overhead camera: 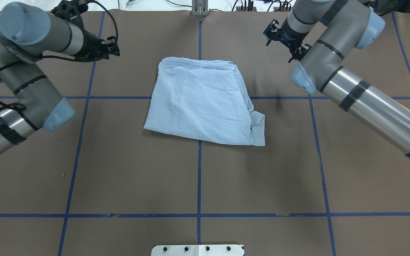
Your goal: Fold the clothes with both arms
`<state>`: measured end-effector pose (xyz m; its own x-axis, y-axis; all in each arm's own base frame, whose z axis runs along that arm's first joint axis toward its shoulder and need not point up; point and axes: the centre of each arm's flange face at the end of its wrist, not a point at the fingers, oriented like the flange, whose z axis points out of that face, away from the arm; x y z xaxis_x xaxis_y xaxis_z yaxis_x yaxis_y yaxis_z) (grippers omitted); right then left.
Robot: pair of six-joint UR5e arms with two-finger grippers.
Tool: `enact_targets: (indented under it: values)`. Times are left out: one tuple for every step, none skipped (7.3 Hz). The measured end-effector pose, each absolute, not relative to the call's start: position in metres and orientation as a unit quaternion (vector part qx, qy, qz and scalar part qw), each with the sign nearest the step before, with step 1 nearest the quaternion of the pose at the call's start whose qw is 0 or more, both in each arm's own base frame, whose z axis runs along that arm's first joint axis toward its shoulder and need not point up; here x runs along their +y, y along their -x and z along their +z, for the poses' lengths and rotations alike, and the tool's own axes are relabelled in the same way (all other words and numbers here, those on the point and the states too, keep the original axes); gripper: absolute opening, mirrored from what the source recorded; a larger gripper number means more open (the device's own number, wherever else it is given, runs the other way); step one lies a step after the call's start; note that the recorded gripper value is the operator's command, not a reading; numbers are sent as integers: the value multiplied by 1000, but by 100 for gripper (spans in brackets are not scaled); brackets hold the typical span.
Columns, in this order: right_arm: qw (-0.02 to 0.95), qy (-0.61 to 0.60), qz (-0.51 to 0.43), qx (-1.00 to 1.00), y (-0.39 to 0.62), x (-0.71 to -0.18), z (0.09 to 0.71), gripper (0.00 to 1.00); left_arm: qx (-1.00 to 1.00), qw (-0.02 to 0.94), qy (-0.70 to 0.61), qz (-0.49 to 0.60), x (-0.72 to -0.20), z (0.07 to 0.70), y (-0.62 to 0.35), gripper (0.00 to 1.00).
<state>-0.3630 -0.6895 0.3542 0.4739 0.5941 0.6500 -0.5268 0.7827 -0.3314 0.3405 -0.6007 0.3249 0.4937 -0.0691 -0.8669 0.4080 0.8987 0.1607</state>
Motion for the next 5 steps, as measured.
enact_targets:
  values:
    - [875,24,283,-391,318,-684,387,100,459,864,-183,-95,-582,329,-304,100]
    - [891,7,235,-388,273,-672,419,100,437,878,-187,-54,-566,335,-264,100]
    - [904,-9,184,-387,222,-648,455,100,422,887,-189,-12,-554,353,-218,100]
    - [912,-25,138,-385,170,-618,492,100,410,891,-193,26,-545,380,-174,100]
    - [919,-38,99,-379,122,-590,527,100,396,895,-199,51,-539,409,-132,100]
